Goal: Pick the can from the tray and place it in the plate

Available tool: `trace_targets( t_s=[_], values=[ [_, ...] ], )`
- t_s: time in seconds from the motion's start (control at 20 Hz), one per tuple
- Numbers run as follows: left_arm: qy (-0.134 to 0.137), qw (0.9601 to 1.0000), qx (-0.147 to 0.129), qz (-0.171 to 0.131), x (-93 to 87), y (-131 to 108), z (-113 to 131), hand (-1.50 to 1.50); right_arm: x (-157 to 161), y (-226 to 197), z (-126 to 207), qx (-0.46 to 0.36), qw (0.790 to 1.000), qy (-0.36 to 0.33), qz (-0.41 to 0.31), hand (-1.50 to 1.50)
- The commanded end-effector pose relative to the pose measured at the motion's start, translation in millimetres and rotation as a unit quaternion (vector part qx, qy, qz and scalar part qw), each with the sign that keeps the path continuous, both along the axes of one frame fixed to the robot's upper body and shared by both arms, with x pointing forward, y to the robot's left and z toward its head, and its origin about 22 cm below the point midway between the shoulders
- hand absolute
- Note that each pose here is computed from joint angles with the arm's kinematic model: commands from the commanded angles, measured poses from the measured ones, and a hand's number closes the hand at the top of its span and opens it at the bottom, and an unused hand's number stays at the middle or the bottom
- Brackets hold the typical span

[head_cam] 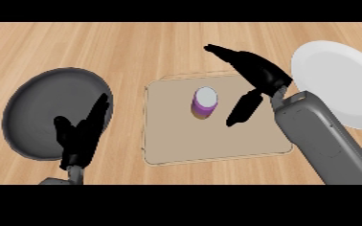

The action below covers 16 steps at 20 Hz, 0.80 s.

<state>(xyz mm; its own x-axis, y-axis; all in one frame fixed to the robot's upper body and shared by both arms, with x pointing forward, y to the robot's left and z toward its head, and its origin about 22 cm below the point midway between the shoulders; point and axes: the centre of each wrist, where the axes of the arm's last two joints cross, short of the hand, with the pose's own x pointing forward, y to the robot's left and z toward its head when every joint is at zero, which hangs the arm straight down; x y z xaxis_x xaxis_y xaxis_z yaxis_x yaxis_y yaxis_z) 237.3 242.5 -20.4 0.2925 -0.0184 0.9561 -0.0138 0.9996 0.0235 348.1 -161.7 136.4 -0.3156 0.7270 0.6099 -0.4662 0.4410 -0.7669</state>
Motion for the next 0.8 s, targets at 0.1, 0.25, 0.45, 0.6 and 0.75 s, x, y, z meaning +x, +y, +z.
trace_targets(
  t_s=[0.1,0.25,0.45,0.6,0.75],
  values=[
    [0.033,0.9994,-0.007,-0.01,-0.5,-3,-16,0.0,-9,7,-20,0.003,1.0,0.027,0.006,-1.5],
    [0.043,0.999,-0.013,-0.008,-1.5,-1,-14,0.0,-17,23,-11,-0.009,1.0,0.022,0.01,-1.5],
    [0.041,0.9991,0.001,-0.01,-11.4,-8,-6,0.0,-8,34,-34,-0.036,0.999,-0.002,-0.011,-1.5],
    [0.041,0.999,-0.006,-0.016,-6.1,-10,-5,0.0,-13,49,-39,-0.063,0.998,-0.005,-0.013,-1.5],
    [0.04,0.9991,-0.012,-0.007,-12.3,-2,-22,0.0,-14,48,-28,-0.078,0.997,-0.006,-0.026,-1.5]
  ],
)
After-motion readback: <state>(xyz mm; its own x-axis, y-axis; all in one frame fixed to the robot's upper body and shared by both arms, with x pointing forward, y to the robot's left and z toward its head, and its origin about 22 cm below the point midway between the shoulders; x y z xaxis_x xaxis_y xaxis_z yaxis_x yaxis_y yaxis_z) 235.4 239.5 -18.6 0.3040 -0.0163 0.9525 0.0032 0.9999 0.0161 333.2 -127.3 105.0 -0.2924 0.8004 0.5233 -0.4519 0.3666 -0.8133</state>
